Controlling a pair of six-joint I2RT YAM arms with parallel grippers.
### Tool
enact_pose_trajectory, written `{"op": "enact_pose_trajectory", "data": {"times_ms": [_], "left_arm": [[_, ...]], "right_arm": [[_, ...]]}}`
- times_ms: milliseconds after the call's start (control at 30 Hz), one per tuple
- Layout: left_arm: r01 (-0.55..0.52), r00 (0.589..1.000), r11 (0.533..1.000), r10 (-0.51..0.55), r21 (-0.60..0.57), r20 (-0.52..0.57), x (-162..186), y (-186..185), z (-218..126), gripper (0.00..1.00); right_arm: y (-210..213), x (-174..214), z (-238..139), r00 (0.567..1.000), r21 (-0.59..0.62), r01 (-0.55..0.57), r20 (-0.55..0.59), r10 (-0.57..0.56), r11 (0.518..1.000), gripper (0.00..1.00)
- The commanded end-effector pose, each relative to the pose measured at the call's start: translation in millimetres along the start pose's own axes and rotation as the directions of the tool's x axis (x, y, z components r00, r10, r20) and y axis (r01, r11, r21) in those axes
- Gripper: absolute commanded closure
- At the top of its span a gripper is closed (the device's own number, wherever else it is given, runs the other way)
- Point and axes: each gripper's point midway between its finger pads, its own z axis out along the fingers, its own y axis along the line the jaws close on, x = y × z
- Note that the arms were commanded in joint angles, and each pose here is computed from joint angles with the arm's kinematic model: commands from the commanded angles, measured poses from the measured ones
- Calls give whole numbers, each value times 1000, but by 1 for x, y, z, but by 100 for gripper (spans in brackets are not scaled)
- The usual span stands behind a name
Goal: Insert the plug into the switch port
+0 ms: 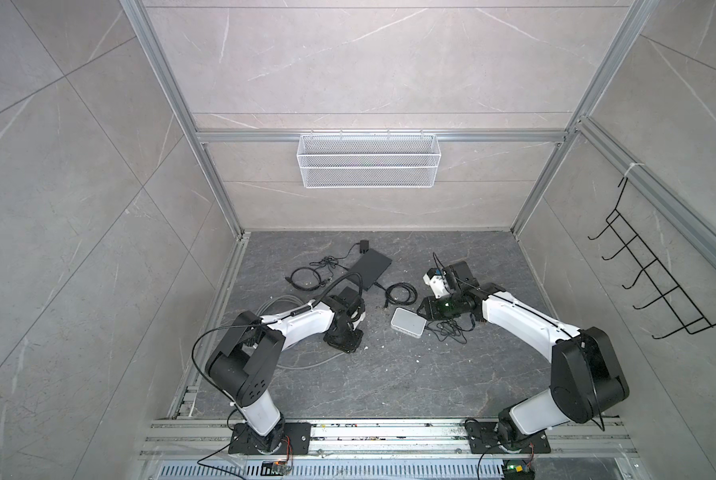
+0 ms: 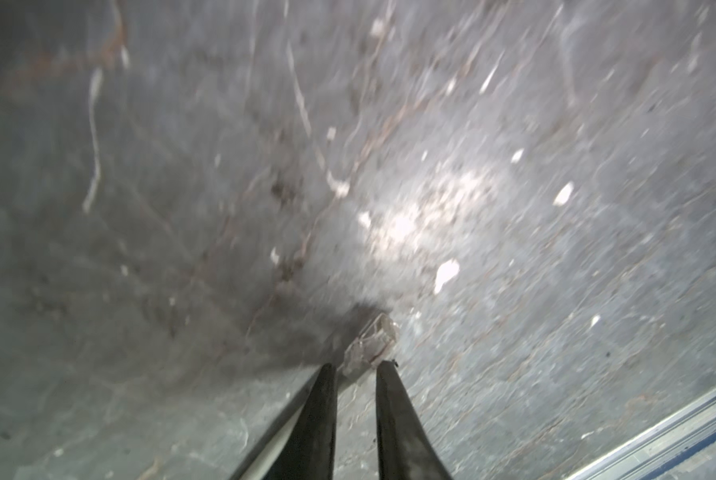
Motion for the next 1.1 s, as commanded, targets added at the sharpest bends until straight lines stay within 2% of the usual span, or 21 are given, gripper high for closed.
{"op": "enact_pose_trajectory", "data": {"times_ms": [0, 200, 267, 300, 400, 500, 600, 767, 833, 1000, 1067], "left_arm": [[-41, 999, 997, 38, 62, 36, -28, -24, 0, 84], [-73, 994, 985, 59, 158, 91, -77, -61, -2, 86], [-77, 993, 983, 61, 169, 99, -83, -68, -6, 82], [-70, 993, 985, 53, 161, 105, -84, -67, -9, 76], [-82, 990, 994, 73, 75, 120, -72, -52, -23, 60], [-125, 991, 990, 128, -58, 50, -39, -26, -33, 52], [-114, 993, 983, 113, -142, -14, -8, -6, -40, 49], [-17, 999, 985, 22, -170, 30, 10, 2, -47, 46], [-14, 1000, 985, 16, -175, 9, 15, 5, -41, 45], [-23, 993, 982, 0, -189, -121, 27, 12, -11, 46], [-9, 991, 977, -19, -214, -132, 27, 16, -5, 46]], "right_arm": [[-1, -1, -15, 999, 9, -30, 19, 30, 999, 62], [-11, 6, -25, 998, 26, -58, 23, 58, 998, 62], [-13, 8, -27, 998, 29, -60, 21, 59, 998, 62], [-13, 9, -28, 998, 28, -63, 19, 62, 998, 62], [-12, 10, -30, 998, 26, -59, 29, 58, 998, 62], [-13, 12, -29, 998, 23, -58, 24, 58, 998, 62], [-12, 12, -25, 998, 13, -65, 18, 64, 998, 62], [-11, 9, -19, 997, -4, -71, 11, 71, 997, 62], [-10, 6, -18, 997, -7, -70, 10, 70, 998, 62], [-8, -2, -19, 998, -6, -62, 8, 62, 998, 62], [-6, -5, -22, 998, -9, -62, 15, 62, 998, 62]]}}
